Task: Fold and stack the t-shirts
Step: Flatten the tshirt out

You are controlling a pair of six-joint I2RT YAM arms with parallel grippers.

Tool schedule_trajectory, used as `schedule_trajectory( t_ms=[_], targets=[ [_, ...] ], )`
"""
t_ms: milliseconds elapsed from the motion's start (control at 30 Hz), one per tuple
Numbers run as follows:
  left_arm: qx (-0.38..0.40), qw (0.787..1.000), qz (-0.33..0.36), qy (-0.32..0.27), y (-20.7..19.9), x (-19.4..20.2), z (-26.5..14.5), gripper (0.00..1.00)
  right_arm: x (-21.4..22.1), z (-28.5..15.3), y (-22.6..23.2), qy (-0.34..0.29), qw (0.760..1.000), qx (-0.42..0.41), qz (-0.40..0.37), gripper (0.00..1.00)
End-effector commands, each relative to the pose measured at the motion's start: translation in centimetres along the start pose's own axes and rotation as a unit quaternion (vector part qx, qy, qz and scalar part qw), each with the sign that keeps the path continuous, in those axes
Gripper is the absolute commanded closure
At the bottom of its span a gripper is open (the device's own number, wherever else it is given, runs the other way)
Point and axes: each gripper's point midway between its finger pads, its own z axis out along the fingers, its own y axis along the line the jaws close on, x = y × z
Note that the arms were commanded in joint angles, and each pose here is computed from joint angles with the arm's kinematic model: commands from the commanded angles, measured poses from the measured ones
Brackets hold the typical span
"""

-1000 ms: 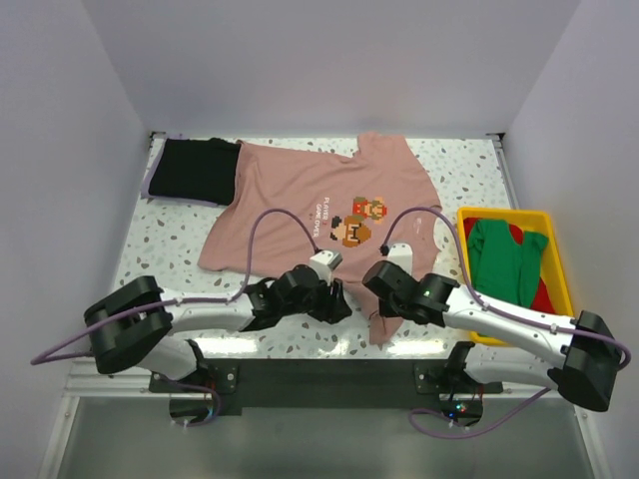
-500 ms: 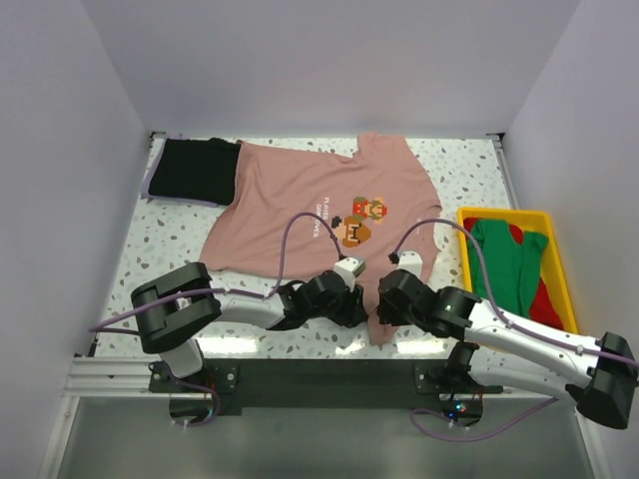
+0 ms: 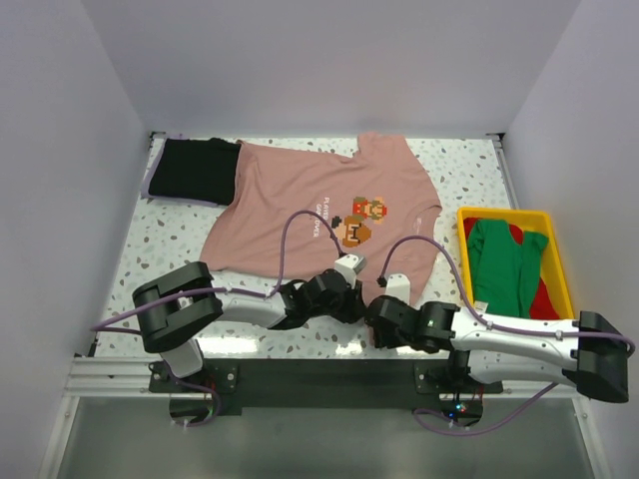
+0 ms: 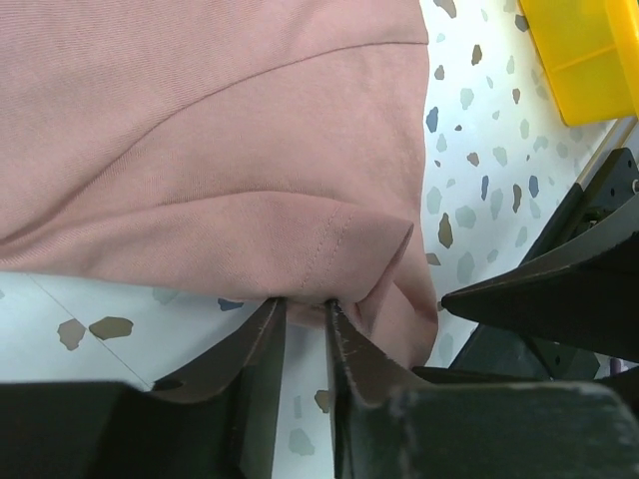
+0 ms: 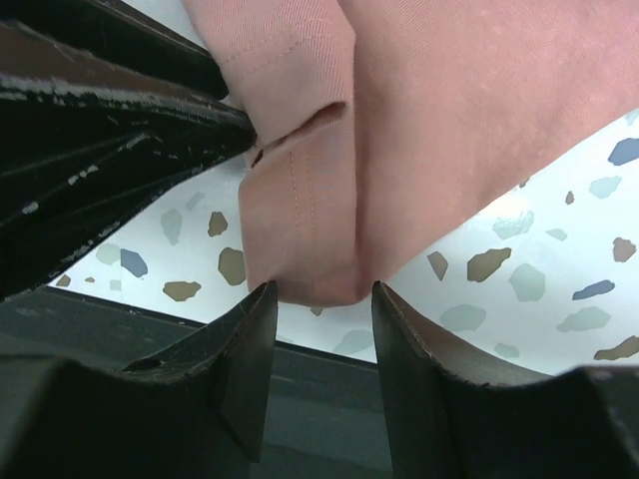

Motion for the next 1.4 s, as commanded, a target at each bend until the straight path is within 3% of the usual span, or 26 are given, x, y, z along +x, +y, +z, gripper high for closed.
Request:
schedule_trajectory(
  t_ms=[0, 200, 333, 433, 600, 800, 900, 1200, 1367],
  targets=[
    [0.008, 0.999, -0.006, -0.040, -1.5, -2.4, 0.5, 0.74, -0.6, 0.3, 0.3, -0.024, 0.999, 0.005, 0.025, 0.53],
    [0.000, 0.999, -0.010, -0.043, -1.2, -2.5, 0.1, 0.86, -0.8, 0.8, 0.2, -0.031, 0.999, 0.018, 0.026, 0.56],
    [-0.004, 0.999, -0.014, -0.046, -0.9, -2.5, -0.3, 0.93, -1.2, 0.4, -0.4, -0.041, 0.998, 0.026, 0.034, 0.83],
    [-0.005, 0.999, -0.014, -0.047, -0.8, -2.5, -0.5, 0.96, -1.3, -0.1, -1.0, -0.045, 0.998, 0.033, 0.032, 0.92],
    [0.007, 0.999, -0.013, -0.044, -1.1, -2.3, -0.7, 0.97, -1.9, -0.9, -1.3, -0.052, 0.997, 0.038, 0.032, 0.99],
    [0.017, 0.999, -0.009, -0.046, -1.2, -2.0, -1.3, 0.79, -1.9, -1.0, 0.7, -0.042, 0.999, 0.002, 0.007, 0.69],
    [0.009, 0.999, -0.011, -0.048, -0.8, -2.0, -1.6, 0.74, -2.2, -1.1, 1.3, -0.056, 0.998, 0.015, -0.011, 0.61],
    [-0.033, 0.998, -0.023, -0.048, 1.0, -1.7, -2.3, 0.70, -1.1, -0.7, 2.8, -0.072, 0.995, 0.050, -0.043, 0.59],
    [-0.032, 0.998, -0.024, -0.042, 1.0, -1.3, -2.3, 0.70, -0.6, 0.4, 2.4, -0.074, 0.993, 0.078, -0.039, 0.53]
  ],
)
